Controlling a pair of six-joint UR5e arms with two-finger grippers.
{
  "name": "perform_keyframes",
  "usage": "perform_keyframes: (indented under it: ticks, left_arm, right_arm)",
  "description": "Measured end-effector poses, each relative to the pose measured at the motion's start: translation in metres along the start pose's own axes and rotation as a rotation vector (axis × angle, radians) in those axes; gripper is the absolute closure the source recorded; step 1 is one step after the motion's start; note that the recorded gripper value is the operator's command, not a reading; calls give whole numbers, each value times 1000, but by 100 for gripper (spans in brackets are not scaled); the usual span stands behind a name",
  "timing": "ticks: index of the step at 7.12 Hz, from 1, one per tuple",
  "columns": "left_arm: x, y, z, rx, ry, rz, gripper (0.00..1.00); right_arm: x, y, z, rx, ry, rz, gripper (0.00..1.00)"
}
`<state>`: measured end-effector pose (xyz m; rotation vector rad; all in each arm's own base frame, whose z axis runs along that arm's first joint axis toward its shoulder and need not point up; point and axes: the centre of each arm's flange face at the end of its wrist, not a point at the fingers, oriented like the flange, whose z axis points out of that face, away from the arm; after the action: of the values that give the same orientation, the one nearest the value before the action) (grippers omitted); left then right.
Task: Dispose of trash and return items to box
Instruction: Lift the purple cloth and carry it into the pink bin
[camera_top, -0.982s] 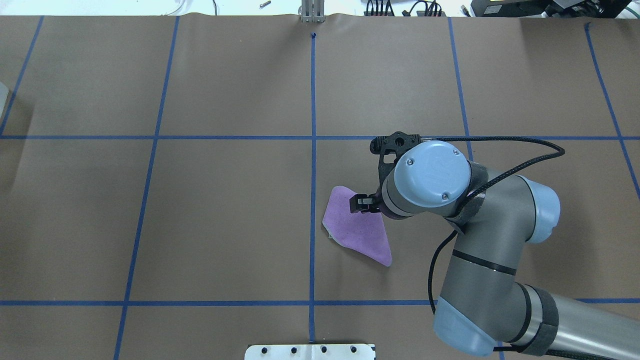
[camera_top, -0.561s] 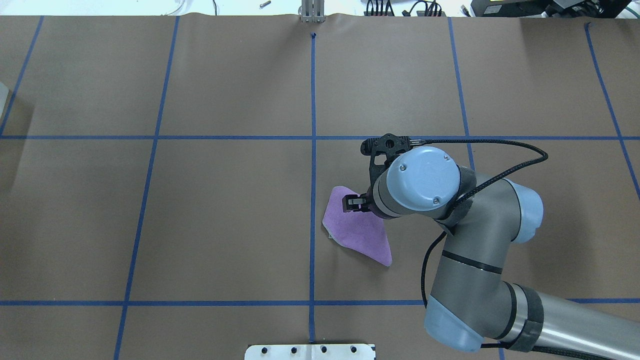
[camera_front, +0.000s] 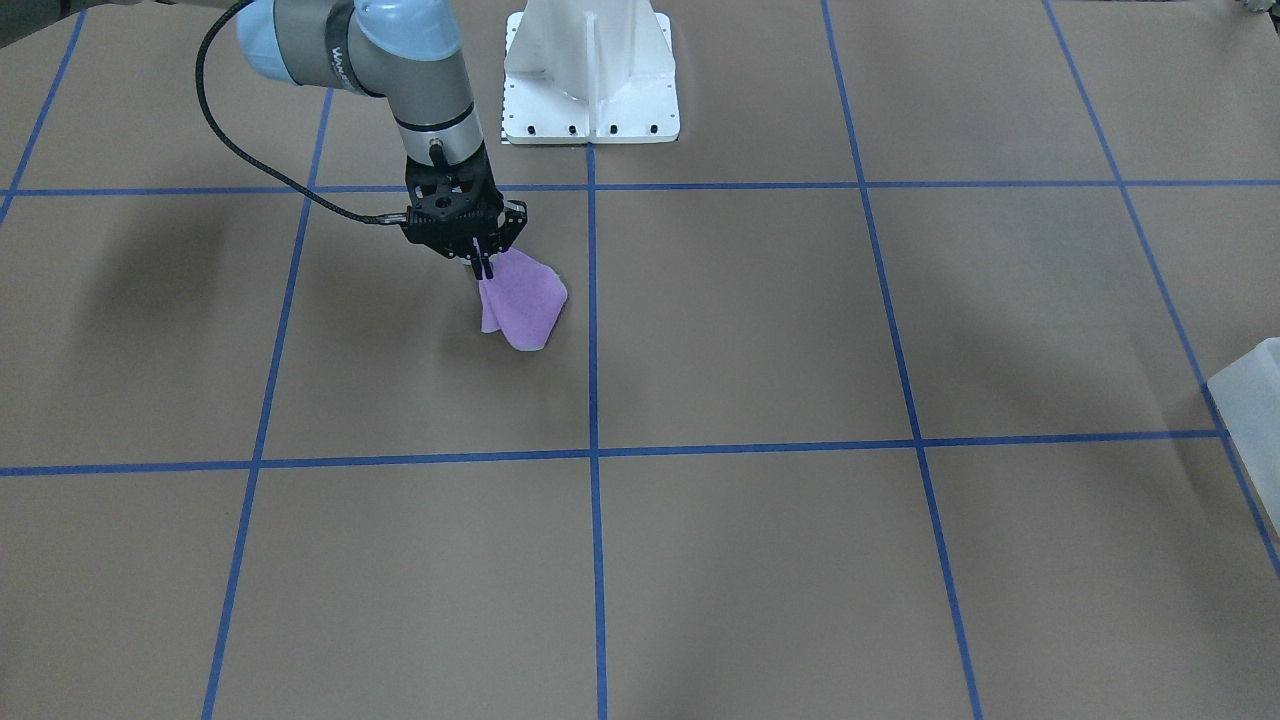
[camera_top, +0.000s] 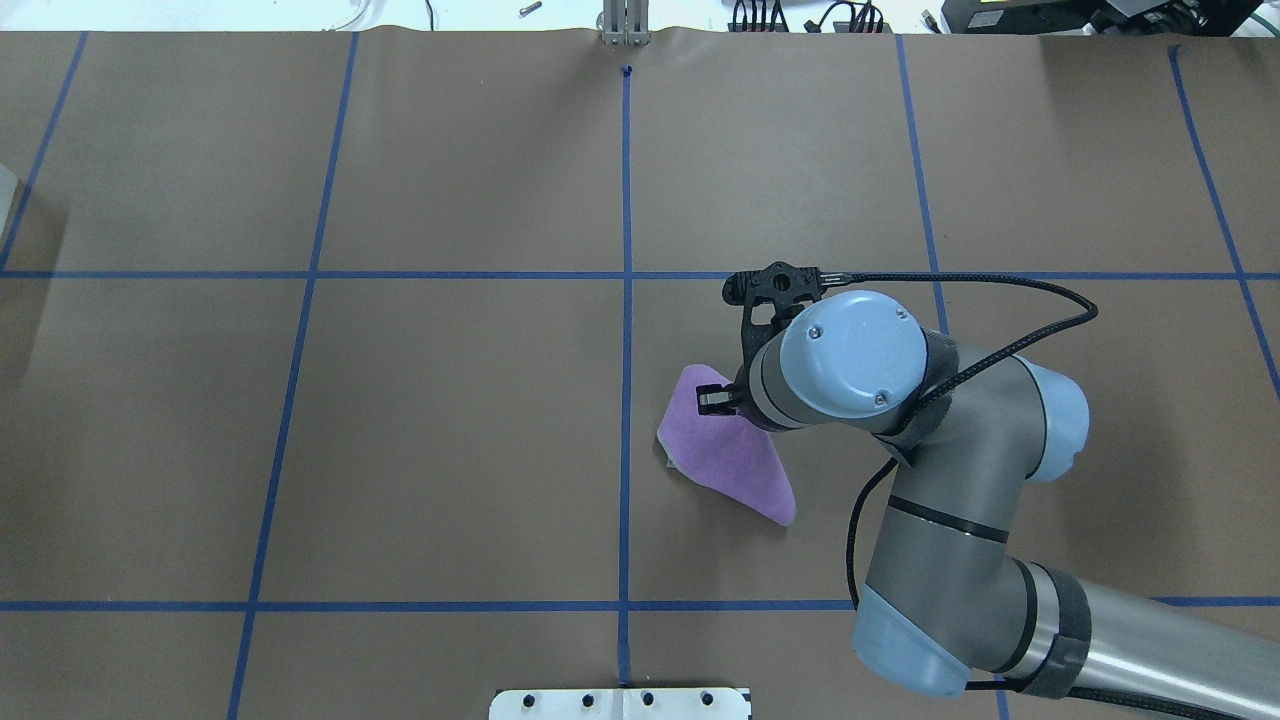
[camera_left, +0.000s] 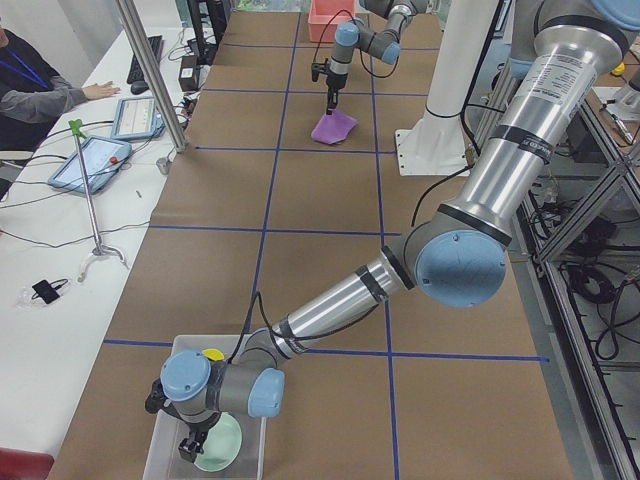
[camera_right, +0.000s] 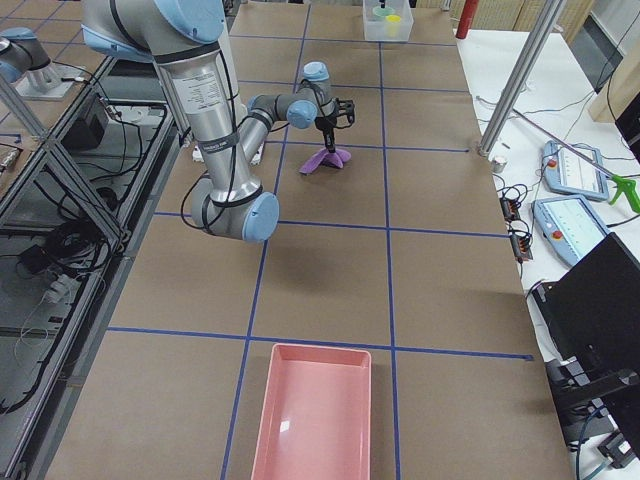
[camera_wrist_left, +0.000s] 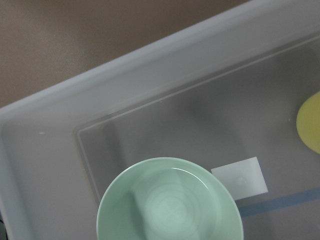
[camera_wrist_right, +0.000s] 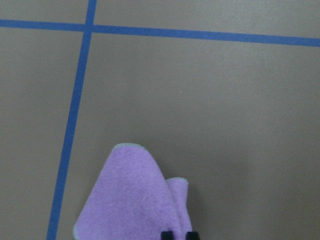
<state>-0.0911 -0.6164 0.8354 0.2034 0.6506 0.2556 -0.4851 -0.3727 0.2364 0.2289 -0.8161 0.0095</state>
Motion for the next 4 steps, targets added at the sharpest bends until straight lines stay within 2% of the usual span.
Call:
perform_keyframes:
  ticks: [2,4]
  left_arm:
    - [7,-18,-24,19,67,-34,1]
    - [33,-48,-73,19,115,-146,1]
  right_arm:
    - [18,-21,-44,10,16,31,100]
    - [70,-71,-75,-6,14,15,100]
